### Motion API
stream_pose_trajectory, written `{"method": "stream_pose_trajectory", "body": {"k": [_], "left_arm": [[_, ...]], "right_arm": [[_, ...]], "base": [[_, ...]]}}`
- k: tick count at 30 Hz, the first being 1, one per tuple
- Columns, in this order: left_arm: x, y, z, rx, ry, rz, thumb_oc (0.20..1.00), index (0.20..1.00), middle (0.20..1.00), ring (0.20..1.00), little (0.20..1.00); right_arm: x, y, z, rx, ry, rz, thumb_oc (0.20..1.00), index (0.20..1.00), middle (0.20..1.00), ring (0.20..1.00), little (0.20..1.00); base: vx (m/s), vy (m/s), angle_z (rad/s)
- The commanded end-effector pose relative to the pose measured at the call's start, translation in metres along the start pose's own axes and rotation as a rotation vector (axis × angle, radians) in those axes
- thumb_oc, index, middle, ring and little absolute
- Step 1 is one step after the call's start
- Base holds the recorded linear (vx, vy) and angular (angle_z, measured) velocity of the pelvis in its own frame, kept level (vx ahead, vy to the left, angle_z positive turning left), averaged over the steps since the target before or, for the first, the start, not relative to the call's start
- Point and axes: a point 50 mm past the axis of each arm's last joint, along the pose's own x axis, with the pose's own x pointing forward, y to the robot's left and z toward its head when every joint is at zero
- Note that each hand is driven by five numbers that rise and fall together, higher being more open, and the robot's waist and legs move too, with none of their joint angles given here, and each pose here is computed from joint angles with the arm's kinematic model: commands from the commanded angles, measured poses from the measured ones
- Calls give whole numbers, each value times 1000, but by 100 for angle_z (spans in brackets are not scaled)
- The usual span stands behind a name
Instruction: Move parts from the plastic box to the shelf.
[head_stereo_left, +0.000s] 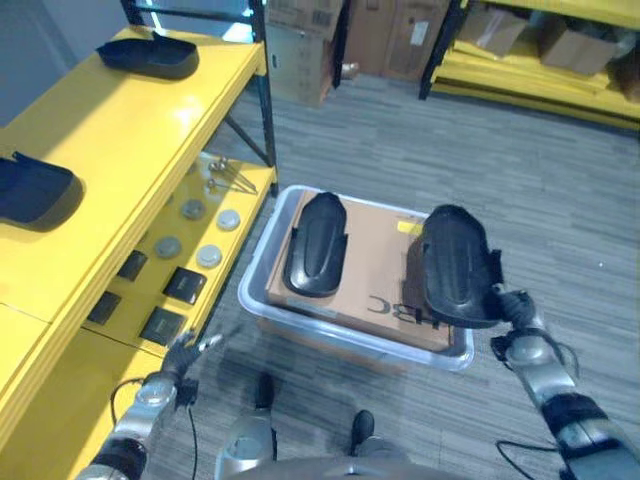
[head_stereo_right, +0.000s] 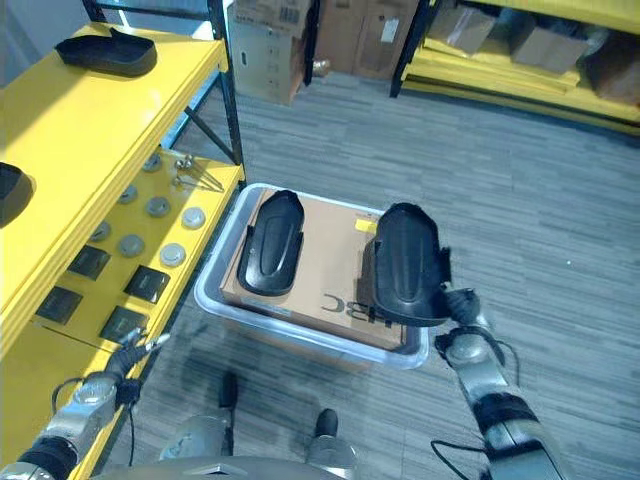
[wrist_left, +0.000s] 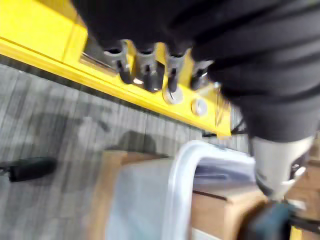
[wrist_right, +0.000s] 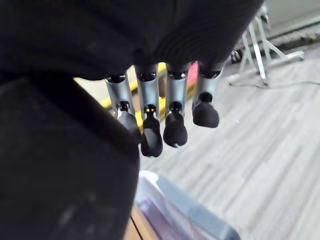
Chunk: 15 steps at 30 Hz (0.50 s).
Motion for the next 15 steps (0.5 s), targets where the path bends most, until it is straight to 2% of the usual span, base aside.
{"method": "stream_pose_trajectory", "body": {"k": [1,2,8,10,12,15], "left_arm": [[10,14,45,31,-117,51,1000,1000,1000,1000,1000],[4,18,76,31,-231,38,1000,1000,1000,1000,1000],[-17,9,136,-30,-477,-100,1000,1000,1000,1000,1000],[-22,-7,152,-60,-528,-222,1000,1000,1000,1000,1000],[-28,-43,173,-165,-536,-480,1000,1000,1000,1000,1000],[-31,-59,186,-149,-574,-543,1000,1000,1000,1000,1000]], "right_arm": [[18,-61,45,-95,-234,-274,200,200,200,200,200],[11,-76,61,-116,-328,-338,200,200,200,200,200],[-9,-106,102,-204,-598,-513,200,200,200,200,200],[-17,-118,125,-232,-717,-585,200,200,200,200,200],[-26,-128,167,-255,-881,-643,200,200,200,200,200],[-29,-125,187,-240,-947,-641,200,200,200,200,200]], "base": [[-14,0,-10],[-23,-3,-8],[-34,-15,-10],[-56,-20,0],[-64,-6,-7],[-18,8,-12]]}}
